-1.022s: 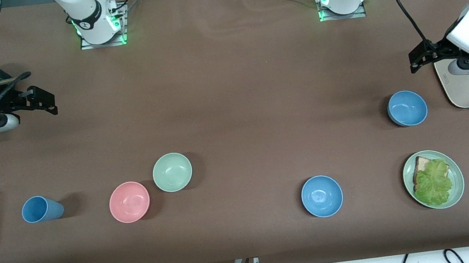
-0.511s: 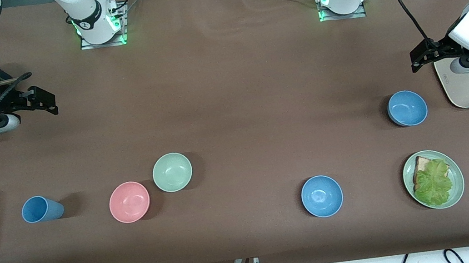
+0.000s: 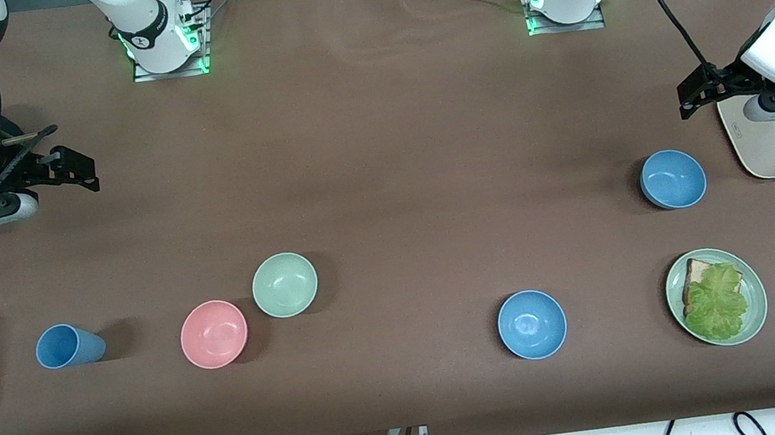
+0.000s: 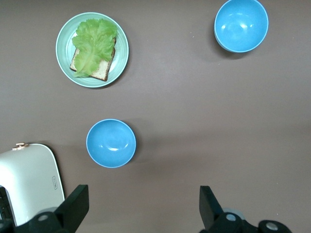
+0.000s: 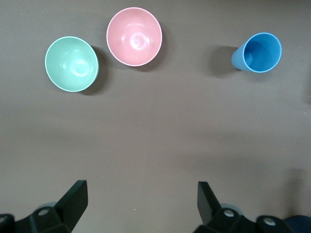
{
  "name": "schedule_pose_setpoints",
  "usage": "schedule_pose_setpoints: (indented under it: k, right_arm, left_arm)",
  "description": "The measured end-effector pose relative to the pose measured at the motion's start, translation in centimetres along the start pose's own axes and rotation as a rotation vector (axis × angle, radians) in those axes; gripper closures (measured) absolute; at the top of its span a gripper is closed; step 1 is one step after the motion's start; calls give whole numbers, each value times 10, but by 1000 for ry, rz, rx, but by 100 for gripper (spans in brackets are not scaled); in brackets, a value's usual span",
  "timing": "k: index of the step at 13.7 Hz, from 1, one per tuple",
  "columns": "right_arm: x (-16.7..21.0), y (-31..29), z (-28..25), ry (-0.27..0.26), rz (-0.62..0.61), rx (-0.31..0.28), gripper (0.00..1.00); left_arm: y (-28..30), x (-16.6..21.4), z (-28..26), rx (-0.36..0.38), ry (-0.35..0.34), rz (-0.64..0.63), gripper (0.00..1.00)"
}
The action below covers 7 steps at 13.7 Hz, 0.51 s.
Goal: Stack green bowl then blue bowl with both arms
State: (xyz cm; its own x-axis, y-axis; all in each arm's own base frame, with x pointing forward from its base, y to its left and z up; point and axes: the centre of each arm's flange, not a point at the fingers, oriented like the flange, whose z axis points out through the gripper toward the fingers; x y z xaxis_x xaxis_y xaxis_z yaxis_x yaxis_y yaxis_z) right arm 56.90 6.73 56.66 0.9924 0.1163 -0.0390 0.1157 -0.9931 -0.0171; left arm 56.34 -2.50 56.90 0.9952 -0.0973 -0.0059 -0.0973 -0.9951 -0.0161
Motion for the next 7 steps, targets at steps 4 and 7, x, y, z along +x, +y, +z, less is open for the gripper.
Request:
schedule_pose_setpoints:
  k: [4, 7]
  right_arm:
    - [0, 0, 1, -2, 0, 0, 0]
    - [0, 0, 1, -3, 0, 0, 0]
  left_arm:
    - [0, 0, 0, 0, -3, 0, 0]
    - [0, 0, 0, 0, -4, 0, 0]
